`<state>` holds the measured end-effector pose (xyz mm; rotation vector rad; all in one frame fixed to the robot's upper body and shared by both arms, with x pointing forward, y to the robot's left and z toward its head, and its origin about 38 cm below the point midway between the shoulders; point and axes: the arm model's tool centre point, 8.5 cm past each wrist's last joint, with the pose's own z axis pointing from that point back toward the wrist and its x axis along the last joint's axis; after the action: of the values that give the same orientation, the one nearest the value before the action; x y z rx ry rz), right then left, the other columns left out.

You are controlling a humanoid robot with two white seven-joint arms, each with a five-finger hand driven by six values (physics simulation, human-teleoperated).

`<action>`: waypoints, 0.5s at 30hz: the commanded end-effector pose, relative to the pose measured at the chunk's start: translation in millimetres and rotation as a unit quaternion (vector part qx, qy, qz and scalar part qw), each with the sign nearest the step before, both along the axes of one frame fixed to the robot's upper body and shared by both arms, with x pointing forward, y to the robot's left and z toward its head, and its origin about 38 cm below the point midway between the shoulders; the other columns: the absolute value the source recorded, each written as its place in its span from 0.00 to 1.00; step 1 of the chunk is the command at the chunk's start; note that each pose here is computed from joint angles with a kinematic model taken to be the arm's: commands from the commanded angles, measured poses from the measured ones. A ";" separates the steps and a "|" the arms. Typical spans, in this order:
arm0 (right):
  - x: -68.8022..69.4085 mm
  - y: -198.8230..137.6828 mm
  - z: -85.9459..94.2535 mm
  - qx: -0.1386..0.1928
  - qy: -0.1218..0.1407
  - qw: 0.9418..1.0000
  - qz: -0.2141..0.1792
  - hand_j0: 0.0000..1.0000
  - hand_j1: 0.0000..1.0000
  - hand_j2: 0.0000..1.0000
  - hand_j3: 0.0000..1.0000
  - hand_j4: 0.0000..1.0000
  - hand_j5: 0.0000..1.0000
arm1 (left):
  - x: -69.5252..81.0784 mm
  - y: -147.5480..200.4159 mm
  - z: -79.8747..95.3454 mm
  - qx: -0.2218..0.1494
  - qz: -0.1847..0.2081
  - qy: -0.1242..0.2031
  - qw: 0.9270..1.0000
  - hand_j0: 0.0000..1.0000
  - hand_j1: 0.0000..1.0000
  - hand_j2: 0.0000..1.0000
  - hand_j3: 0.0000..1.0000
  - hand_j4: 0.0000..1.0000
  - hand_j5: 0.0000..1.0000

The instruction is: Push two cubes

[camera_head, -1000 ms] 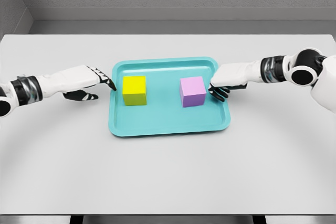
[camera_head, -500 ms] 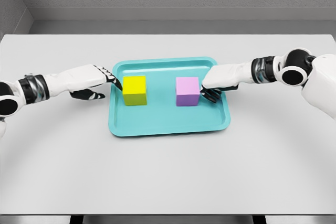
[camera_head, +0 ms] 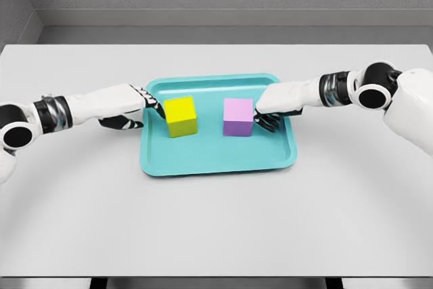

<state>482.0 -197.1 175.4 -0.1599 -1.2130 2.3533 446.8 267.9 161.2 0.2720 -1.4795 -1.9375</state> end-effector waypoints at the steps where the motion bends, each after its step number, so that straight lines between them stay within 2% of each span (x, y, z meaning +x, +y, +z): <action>1: -0.6 5.1 -1.0 0.003 0.002 1.000 0.003 0.11 0.11 0.11 0.11 0.11 0.11 | -0.1 -0.9 -0.4 -0.002 0.000 0.001 1.000 0.66 0.66 0.66 0.66 0.66 0.66; 9: -0.3 9.1 -0.5 0.004 0.002 1.000 0.007 0.11 0.11 0.11 0.11 0.11 0.11 | 0.0 -4.4 -2.2 -0.003 -0.003 0.003 1.000 0.66 0.66 0.66 0.66 0.66 0.66; 15: 8.7 -4.4 -3.9 -0.004 0.007 1.000 -0.017 0.11 0.11 0.11 0.11 0.11 0.11 | 0.7 7.0 -2.8 0.003 0.008 0.006 1.000 0.66 0.66 0.66 0.66 0.66 0.66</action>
<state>488.3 -197.0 173.3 -0.1649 -1.1946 2.3437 447.1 271.1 158.0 0.2689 -1.4649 -1.9332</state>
